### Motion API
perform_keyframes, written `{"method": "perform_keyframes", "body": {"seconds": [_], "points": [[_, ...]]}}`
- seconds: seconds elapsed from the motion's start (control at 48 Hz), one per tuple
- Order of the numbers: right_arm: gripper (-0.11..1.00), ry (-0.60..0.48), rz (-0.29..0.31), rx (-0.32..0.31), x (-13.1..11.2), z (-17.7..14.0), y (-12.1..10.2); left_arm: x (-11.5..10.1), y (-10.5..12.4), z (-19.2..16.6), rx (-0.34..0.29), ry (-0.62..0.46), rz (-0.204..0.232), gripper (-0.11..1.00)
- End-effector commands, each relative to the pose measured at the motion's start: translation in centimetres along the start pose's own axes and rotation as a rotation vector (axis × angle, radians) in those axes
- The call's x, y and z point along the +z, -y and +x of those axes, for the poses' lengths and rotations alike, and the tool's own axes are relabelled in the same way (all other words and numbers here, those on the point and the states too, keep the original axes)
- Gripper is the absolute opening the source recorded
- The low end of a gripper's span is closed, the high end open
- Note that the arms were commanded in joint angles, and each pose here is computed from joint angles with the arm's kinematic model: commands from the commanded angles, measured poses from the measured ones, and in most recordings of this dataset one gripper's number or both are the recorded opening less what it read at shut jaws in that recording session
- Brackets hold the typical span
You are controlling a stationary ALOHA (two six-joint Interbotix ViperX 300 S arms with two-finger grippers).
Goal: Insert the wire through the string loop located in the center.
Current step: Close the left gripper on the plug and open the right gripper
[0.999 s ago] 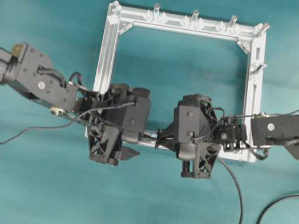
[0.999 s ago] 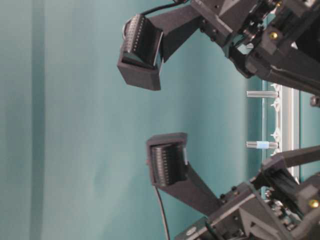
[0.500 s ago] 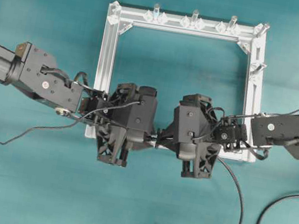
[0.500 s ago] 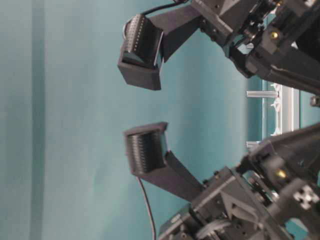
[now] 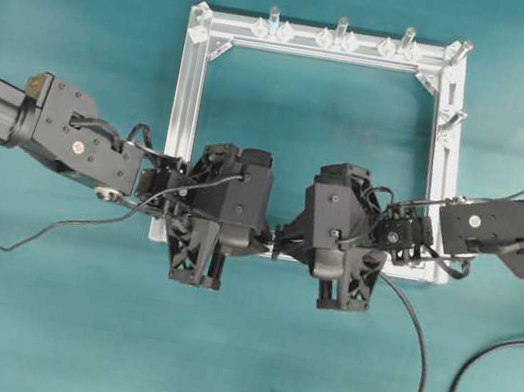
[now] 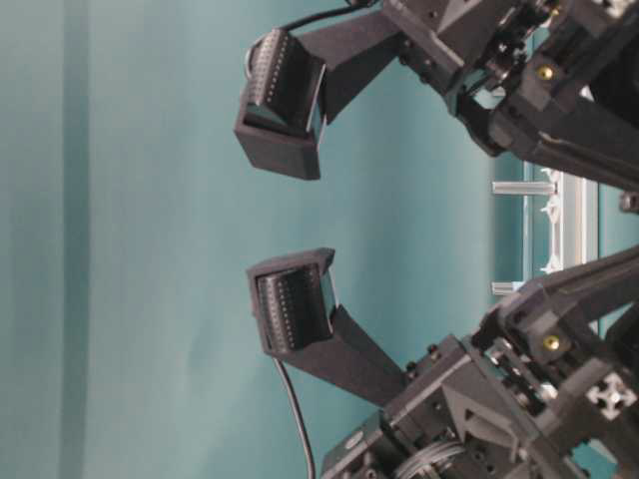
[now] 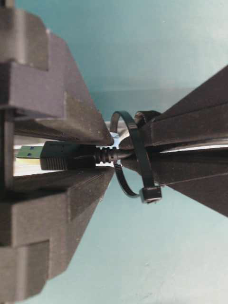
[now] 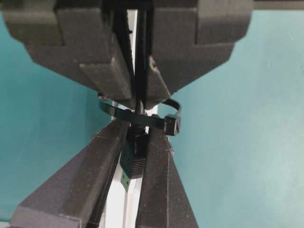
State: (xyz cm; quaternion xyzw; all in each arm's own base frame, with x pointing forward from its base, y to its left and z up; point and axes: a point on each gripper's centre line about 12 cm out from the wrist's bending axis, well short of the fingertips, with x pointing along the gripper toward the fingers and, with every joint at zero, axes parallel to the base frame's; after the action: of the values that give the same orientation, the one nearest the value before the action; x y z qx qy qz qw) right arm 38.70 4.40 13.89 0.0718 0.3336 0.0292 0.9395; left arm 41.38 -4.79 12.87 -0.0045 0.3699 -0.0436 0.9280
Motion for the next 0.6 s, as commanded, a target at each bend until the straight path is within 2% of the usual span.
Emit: {"method": "perform_keyframes", "body": {"seconds": [0.0,0.583], "points": [[0.07,0.025,-0.004,0.007,0.71,-0.34,-0.21,0.83,0.31,-0.85,-0.006,0.02,0.006,0.16],[0.07,0.012,-0.003,0.004,0.19,-0.37,-0.11,1.03,0.26,-1.08,-0.005,0.024,0.008,0.16]]}}
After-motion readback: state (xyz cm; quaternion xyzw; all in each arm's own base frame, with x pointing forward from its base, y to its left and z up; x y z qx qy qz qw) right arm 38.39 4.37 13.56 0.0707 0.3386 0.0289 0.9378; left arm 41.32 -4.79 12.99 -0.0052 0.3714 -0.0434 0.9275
